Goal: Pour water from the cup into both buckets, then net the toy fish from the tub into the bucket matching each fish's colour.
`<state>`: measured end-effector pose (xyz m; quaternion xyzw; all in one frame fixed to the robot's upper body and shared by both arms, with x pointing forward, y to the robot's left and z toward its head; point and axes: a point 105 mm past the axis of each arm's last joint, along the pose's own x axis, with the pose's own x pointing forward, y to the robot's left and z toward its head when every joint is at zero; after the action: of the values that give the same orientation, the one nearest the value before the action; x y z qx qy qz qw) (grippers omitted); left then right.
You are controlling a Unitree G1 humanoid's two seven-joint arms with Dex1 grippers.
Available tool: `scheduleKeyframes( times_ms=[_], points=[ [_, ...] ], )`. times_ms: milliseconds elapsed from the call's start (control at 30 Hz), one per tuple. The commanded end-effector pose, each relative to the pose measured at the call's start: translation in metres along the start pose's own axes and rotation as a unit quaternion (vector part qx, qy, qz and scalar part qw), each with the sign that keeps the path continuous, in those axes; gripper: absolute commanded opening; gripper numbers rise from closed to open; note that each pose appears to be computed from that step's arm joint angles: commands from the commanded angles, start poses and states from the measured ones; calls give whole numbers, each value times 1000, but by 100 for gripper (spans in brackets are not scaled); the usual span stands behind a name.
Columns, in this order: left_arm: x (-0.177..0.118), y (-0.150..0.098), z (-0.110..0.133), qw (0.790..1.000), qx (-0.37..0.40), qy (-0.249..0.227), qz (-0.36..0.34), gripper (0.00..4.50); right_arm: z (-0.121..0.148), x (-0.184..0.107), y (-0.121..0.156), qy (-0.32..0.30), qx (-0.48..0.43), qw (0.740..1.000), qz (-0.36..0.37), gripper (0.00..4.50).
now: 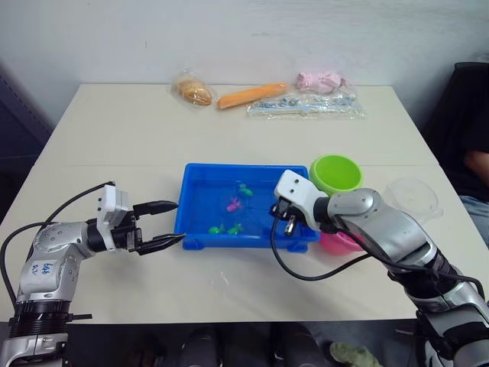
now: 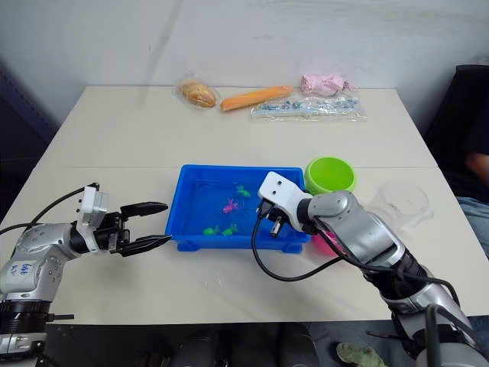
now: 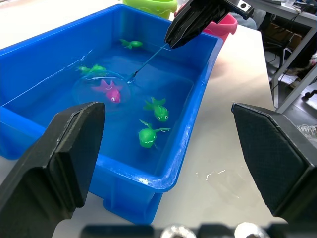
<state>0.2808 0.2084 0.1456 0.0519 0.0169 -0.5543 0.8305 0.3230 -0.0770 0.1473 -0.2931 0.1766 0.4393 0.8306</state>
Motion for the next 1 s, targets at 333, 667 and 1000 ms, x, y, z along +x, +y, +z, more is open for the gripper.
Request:
scheduleKeyframes(
  times_ms=[333, 667, 1000],
  points=[
    [-10, 5, 8, 1000, 25, -3, 8, 441, 22, -28, 8, -67, 43, 996, 42, 0],
    [8, -4, 31, 998, 41, -34, -27, 441, 11, -72, 3, -89, 93, 991, 45, 0],
    [46, -20, 51, 991, 52, -56, -108, 441, -10, -141, 10, -153, 136, 978, -32, 0]
  ],
)
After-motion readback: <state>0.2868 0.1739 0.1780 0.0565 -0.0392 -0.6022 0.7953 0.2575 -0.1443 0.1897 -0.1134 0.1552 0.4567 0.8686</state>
